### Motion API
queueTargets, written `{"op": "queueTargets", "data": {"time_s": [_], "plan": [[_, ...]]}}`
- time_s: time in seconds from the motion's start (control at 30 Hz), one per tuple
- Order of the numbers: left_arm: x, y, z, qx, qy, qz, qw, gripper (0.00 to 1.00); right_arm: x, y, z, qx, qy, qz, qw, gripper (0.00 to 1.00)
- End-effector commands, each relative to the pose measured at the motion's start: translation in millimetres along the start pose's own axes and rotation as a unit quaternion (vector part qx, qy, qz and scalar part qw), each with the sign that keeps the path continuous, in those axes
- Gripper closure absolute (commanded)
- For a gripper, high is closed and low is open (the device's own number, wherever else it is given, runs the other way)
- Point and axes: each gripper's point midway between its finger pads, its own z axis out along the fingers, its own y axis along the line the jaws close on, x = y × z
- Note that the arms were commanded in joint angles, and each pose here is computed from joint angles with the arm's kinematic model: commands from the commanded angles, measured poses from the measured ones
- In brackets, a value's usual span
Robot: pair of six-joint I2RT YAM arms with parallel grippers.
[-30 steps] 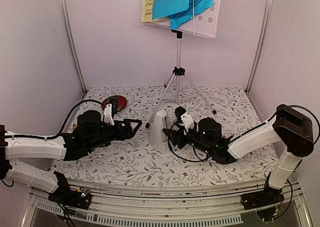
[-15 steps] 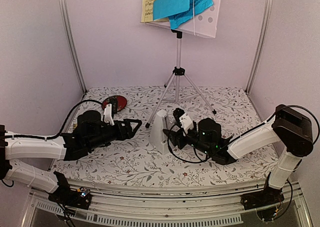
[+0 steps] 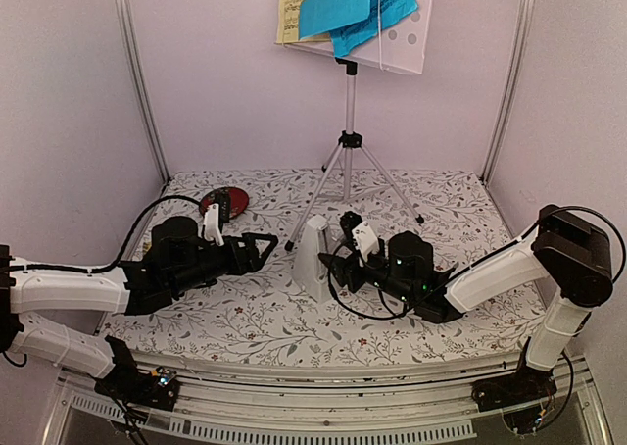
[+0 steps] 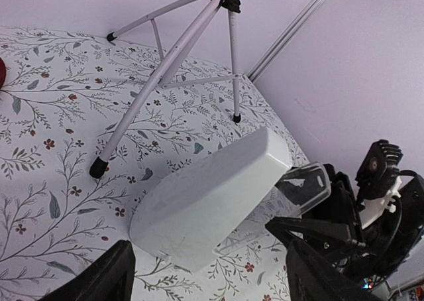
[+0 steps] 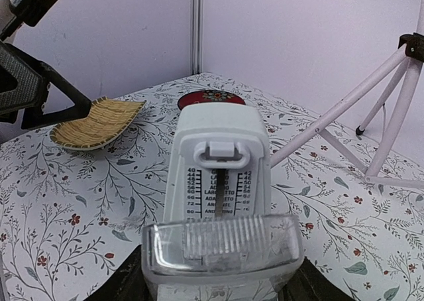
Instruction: Pack up the instrument practice props
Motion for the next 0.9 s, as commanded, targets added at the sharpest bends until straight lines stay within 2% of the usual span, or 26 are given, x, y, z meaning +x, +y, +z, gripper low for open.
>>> {"op": "queueTargets", "data": {"time_s": [0.0,0.87], "plan": [[-1,5,-3,-0.005,-0.002,0.003,1.0,0.19,2,5,-2,-0.011,0.01,0.009,1.0,0.48],[3,6,-2,-0.005,0.001,0.0,1.0,0.19,42,4,17,0.004,0.07,-0.003,0.998,0.45]]}}
